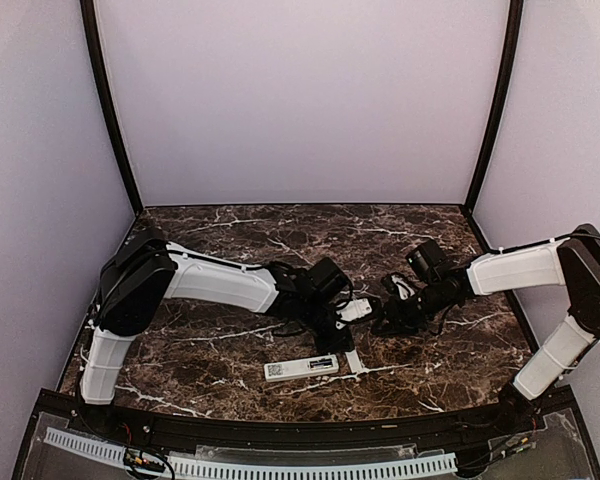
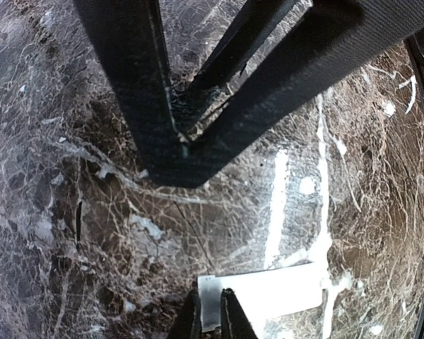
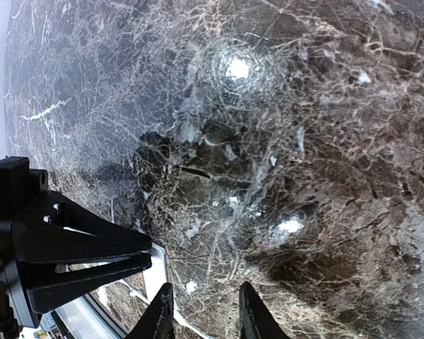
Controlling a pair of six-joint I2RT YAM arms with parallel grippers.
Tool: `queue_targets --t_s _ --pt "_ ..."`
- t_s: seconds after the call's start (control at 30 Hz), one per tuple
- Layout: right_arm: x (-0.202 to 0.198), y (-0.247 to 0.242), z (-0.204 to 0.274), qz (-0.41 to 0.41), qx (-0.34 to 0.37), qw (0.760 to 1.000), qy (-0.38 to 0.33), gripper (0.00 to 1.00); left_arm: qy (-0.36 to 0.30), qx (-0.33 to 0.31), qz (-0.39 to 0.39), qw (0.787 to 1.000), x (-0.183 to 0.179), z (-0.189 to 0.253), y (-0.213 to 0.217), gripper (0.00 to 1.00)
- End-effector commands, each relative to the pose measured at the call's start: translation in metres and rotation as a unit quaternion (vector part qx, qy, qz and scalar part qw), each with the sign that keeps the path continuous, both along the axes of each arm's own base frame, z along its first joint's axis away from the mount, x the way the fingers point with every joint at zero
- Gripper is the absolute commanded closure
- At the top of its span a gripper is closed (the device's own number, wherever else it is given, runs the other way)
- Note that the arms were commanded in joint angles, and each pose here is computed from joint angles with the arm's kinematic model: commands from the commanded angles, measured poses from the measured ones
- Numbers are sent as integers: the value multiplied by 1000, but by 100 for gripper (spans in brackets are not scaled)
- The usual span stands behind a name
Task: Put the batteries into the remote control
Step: Hold the battery cover at the center of the board.
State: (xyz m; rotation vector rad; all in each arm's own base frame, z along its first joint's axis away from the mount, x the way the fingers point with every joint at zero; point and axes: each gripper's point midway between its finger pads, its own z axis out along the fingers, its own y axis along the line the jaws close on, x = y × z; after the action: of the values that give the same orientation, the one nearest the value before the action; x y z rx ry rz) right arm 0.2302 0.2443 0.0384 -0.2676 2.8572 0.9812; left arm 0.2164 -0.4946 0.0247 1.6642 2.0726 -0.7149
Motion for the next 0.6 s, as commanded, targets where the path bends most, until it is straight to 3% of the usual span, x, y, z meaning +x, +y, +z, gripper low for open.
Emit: queue_targets --t_s 0.0,0.1,0.4,0.57 --pt "-1 -1 4 1 4 1000 -7 71 13 36 -3 999 -10 -22 11 94" --pt "-1 -1 6 0 5 1000 -9 71 7 53 5 999 -7 -27 15 100" --pt "-9 0 4 2 7 1000 3 71 15 85 23 996 -4 -41 20 100" --pt "-19 3 9 0 19 1000 12 71 12 123 71 990 13 -54 36 100"
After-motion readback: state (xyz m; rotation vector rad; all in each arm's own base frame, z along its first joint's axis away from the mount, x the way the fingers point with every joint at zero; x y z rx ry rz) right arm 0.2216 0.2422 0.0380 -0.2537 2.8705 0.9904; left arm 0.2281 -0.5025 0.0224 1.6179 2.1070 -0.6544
